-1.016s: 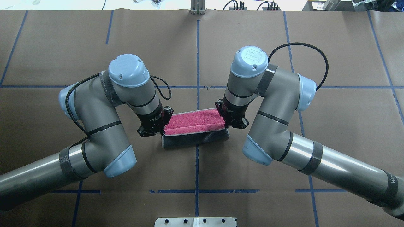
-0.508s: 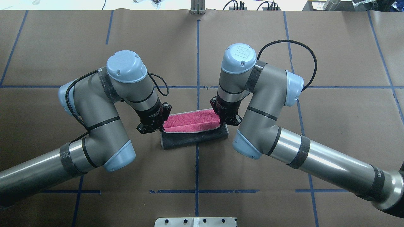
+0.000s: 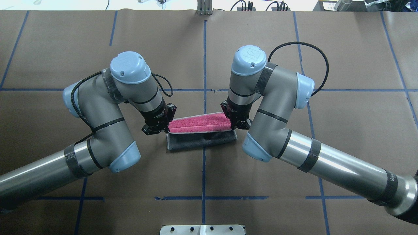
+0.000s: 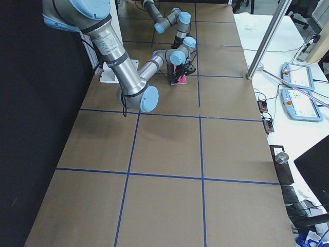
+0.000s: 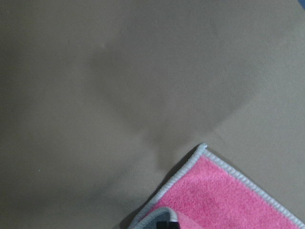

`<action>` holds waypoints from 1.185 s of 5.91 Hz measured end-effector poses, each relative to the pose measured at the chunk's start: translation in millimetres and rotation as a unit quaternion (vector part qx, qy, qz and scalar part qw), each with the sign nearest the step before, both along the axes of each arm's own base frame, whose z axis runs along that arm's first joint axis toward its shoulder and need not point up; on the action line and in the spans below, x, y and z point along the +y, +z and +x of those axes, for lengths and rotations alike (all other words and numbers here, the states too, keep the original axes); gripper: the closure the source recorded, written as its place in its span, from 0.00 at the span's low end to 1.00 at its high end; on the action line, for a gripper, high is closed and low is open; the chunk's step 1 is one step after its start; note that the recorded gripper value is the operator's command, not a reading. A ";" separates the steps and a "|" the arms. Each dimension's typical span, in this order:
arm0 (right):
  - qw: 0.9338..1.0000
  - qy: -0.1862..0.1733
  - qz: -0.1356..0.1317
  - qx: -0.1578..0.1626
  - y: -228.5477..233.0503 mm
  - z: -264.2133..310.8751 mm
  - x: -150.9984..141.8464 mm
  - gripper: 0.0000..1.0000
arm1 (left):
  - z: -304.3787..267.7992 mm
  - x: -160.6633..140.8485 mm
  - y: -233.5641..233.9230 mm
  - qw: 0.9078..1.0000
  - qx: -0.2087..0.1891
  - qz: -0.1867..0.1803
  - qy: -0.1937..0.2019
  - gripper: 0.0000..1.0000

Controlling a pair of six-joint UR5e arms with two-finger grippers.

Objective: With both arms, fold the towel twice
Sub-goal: 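Drag the folded edge with both grippers toward the robot, flattening the fold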

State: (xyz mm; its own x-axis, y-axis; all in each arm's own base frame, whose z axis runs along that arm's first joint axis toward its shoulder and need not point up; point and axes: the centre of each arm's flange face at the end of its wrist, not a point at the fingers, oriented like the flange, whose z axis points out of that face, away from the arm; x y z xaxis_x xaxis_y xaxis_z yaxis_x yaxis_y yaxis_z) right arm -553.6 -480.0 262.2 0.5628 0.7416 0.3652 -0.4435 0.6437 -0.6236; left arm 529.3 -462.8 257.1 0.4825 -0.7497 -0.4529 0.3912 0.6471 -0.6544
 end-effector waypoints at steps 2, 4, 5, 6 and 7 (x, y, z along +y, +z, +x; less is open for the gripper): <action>1.000 -0.007 0.007 -0.001 2.2 0.2 -3.4 0.93 | 4.2 -7.1 6.1 1.000 0.001 0.000 -0.003 1.00; 0.999 -0.014 0.033 -0.023 -0.5 1.5 -8.7 0.01 | 1.4 -13.0 7.4 1.000 0.003 0.002 -0.007 0.95; 0.998 -0.016 0.047 -0.034 1.1 1.4 -12.8 0.00 | -0.4 -15.0 6.9 1.000 0.005 0.005 -0.008 0.49; 0.997 -0.015 0.067 -0.034 4.2 2.0 -17.1 0.00 | -3.9 -18.9 5.6 1.000 0.015 0.017 -0.012 0.00; 0.995 -0.015 0.101 -0.023 9.0 4.3 -23.0 0.00 | -9.4 -26.6 5.6 0.999 0.024 0.037 -0.026 0.00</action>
State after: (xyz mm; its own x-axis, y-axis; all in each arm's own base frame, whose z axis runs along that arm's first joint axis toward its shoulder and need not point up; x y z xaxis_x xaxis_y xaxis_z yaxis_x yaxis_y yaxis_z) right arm -549.3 -503.0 271.2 0.5630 0.6338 0.5304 -0.3965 0.7702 -0.4996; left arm 519.8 -489.5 262.7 0.4194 -0.7367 -0.5304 0.3949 0.6742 -0.6241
